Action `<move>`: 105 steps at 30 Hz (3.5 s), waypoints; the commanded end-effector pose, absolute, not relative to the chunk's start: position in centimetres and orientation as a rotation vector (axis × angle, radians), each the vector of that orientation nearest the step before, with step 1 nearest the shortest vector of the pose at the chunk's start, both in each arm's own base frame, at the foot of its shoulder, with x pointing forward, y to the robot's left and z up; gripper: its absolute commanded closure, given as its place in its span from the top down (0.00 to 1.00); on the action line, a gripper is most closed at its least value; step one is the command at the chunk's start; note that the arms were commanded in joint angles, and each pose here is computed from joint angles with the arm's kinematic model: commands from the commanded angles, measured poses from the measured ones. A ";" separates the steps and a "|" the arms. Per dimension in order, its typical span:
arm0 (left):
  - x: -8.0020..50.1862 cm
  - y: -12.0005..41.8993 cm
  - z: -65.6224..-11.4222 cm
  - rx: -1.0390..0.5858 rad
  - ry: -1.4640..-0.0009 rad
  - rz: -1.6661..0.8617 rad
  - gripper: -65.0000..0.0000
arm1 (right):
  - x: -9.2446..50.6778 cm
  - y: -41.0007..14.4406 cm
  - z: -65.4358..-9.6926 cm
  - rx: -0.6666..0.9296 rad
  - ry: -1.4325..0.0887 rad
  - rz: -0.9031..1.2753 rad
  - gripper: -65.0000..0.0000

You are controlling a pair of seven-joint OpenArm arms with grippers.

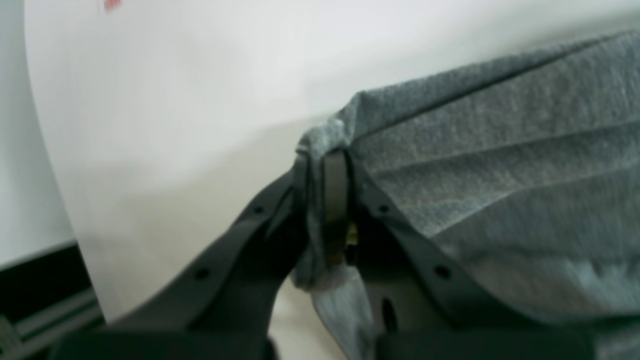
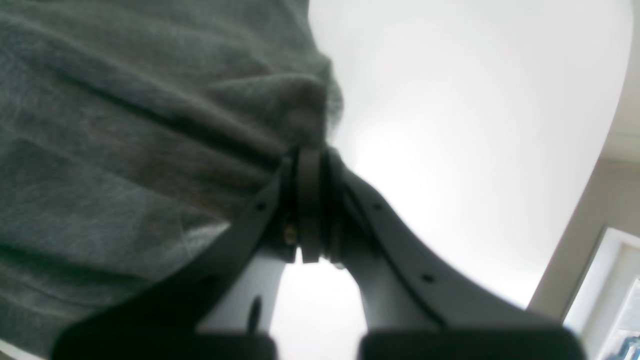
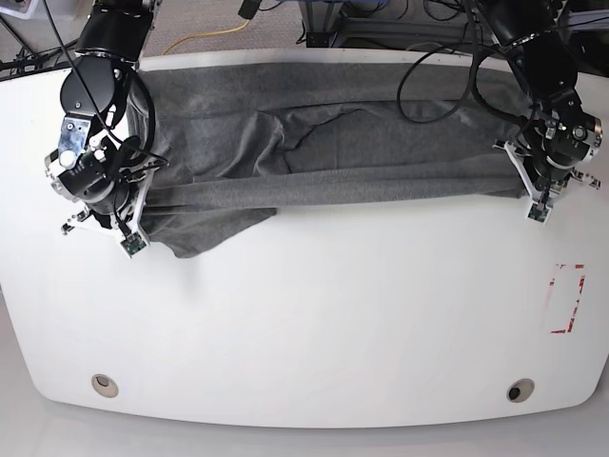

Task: Fold the T-shirt properly
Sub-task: 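Grasp the hem corners and fold them over toward the held edge, then release the folded hem and move the right gripper to the sleeve, then pull the folded shirt back with both grippers to flatten it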

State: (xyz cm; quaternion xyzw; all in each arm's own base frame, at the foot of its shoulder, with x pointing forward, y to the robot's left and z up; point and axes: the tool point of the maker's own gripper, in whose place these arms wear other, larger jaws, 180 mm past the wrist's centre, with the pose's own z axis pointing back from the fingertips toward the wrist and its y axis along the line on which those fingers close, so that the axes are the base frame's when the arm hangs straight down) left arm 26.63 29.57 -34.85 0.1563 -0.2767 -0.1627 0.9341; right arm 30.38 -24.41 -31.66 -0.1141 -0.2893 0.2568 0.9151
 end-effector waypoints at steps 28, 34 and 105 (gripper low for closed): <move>19.8 33.2 -34.9 0.436 -0.352 -0.227 0.00 | 21.7 -20.6 -34.1 0.214 -0.597 0.369 0.28; 19.9 33.3 -34.8 0.439 -0.354 -0.227 0.11 | 23.0 -16.5 -32.5 0.392 -0.698 0.381 0.66; 30.7 25.5 -38.9 0.189 -0.417 -0.529 0.37 | 31.2 -23.9 -42.4 0.174 -0.505 0.337 0.16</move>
